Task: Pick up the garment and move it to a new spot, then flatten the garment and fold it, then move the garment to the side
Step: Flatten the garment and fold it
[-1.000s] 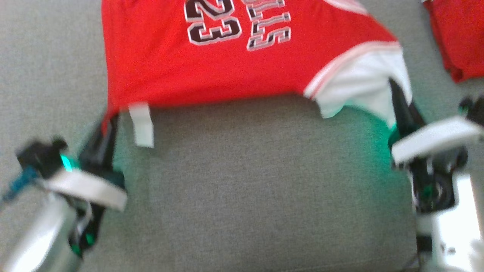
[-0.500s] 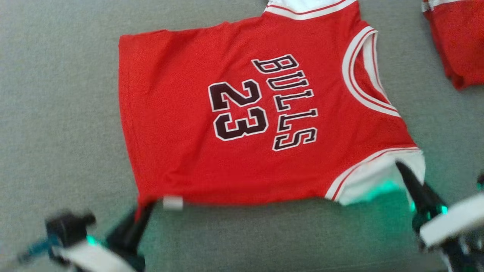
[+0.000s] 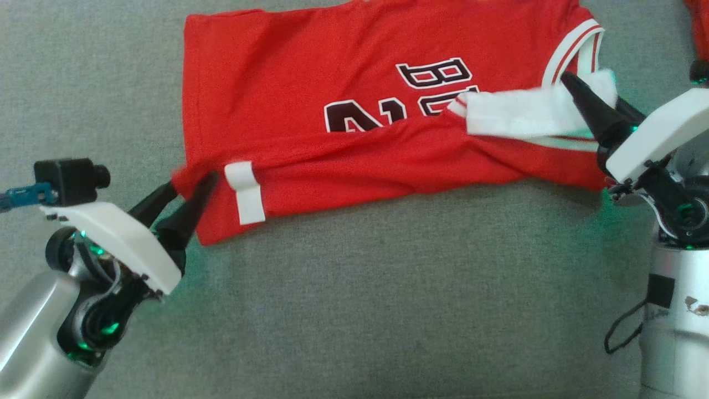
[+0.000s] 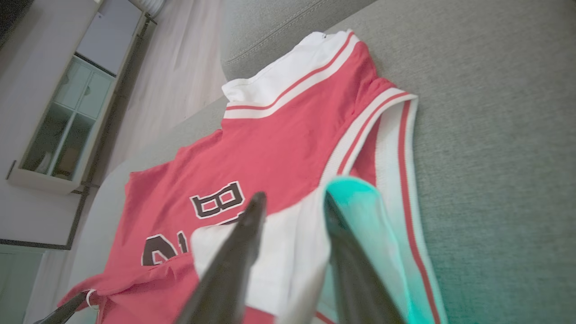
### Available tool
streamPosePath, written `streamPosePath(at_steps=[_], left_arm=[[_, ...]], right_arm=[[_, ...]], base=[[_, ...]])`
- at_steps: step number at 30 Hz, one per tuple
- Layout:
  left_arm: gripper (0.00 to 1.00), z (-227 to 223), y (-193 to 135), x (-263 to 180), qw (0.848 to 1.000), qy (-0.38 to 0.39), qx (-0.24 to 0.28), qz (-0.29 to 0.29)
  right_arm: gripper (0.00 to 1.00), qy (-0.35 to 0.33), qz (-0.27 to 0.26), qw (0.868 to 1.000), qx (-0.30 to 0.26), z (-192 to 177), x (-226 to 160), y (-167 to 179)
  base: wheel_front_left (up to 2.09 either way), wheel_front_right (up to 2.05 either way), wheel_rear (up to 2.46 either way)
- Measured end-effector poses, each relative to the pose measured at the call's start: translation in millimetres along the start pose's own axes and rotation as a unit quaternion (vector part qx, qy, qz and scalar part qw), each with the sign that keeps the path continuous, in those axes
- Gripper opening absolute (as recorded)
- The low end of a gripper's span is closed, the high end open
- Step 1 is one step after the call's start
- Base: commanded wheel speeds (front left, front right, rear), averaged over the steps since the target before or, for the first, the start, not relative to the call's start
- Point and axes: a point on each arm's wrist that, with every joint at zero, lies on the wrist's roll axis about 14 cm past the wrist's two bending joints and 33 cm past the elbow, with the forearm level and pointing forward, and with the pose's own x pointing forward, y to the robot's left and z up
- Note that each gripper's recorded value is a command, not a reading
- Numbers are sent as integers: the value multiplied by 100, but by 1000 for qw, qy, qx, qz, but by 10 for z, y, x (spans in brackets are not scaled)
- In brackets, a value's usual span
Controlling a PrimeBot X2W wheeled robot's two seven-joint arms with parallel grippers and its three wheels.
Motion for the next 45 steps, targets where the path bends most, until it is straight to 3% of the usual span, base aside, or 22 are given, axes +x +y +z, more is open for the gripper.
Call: streamPosePath(at_steps=[3,9,12,15,21,29,37,38,39,40,45], left_arm=[[100,-35,8,42,1000,2,0,0],[100,138,-18,-25,996,-81,-25,5],[100,-73,56,-91,996,-74,-40,28],[100,-425,77,-145,996,-41,-67,41],[100,-470,3,-89,996,-36,-78,31],[100,-479,-84,23,997,-23,-77,11],[100,-517,-142,99,998,3,-64,-6],[36,-519,-147,118,998,8,-61,-9],[0,-520,-146,138,998,12,-58,-11],[0,-529,-147,152,998,20,-53,-14],[0,-528,-185,95,997,47,-46,-39]], right_arm=[[100,-3,-12,1000,-13,-5,30,-37],[100,8,-63,995,-75,-234,-192,-159],[100,29,-102,991,-80,-453,-332,-361],[100,24,-138,985,-104,-445,-381,-501],[100,21,-152,980,-126,-367,-295,-539],[100,71,-141,979,-130,-560,-269,-486],[100,112,-152,968,-166,-669,-388,-592],[100,115,-152,968,-166,-678,-384,-599],[93,116,-151,968,-164,-685,-374,-604],[0,117,-150,968,-163,-681,-363,-607],[0,130,-133,968,-169,-652,-393,-581]], base=[[0,0,0],[0,0,0],[0,0,0],[0,0,0],[0,0,0],[0,0,0],[0,0,0],[0,0,0],[0,0,0],[0,0,0],[0,0,0]])
